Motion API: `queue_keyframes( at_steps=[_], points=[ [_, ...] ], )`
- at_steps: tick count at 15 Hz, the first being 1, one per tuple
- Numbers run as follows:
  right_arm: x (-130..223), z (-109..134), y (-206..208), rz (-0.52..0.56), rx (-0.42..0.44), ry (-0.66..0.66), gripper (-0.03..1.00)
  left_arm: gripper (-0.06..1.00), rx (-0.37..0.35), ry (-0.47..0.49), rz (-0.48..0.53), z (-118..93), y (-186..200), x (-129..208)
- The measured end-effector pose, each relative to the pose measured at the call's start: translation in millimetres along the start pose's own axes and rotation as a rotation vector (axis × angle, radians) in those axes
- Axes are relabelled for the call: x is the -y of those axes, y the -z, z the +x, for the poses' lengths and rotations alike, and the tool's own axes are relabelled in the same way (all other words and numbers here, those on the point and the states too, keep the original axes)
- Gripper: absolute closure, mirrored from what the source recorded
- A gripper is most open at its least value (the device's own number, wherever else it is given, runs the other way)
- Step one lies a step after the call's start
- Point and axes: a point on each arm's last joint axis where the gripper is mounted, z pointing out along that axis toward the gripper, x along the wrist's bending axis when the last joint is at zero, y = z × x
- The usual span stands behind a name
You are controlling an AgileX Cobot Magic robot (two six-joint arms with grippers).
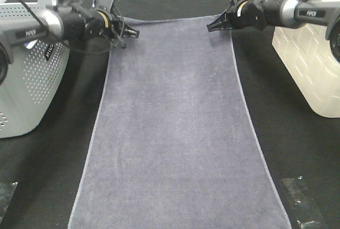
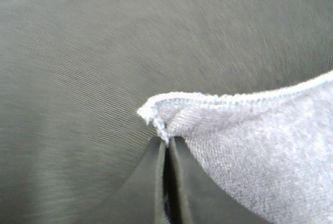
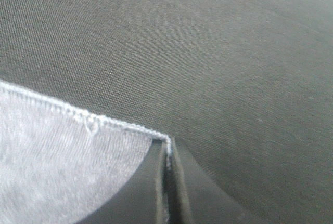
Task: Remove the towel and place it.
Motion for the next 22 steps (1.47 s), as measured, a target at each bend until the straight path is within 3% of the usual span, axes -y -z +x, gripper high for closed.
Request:
queue_keyframes(
  at_steps=[4,6,8,10,13,16,19,22],
  points=[
    [18,7,-15,-0.049,-0.019,0.007,0.95,0.94,0.037,-0.002,-0.048,-2,-11,17],
    [22,9,-18,-0.062,-0.024,0.008,0.88,0.94,0.039,-0.006,-0.045,-2,-13,22],
    [23,9,-18,-0.062,-0.025,0.008,0.73,0.9,0.039,-0.006,-0.043,-2,-13,23],
    [26,9,-19,-0.03,-0.023,0.009,0.45,0.7,0.039,-0.006,-0.043,-2,-13,23],
    [31,9,-19,0.026,-0.019,0.01,0.23,0.43,0.021,-0.006,-0.012,0,-11,22],
    [37,8,-18,0.094,-0.014,0.01,0.19,0.31,-0.003,0.033,0.018,4,-4,10],
    [31,3,-9,0.169,0.0,-0.001,0.19,0.3,-0.028,0.067,0.037,6,9,-13],
    [12,-3,4,0.174,0.005,-0.06,0.19,0.3,-0.04,0.067,0.047,5,20,-30]
  ],
)
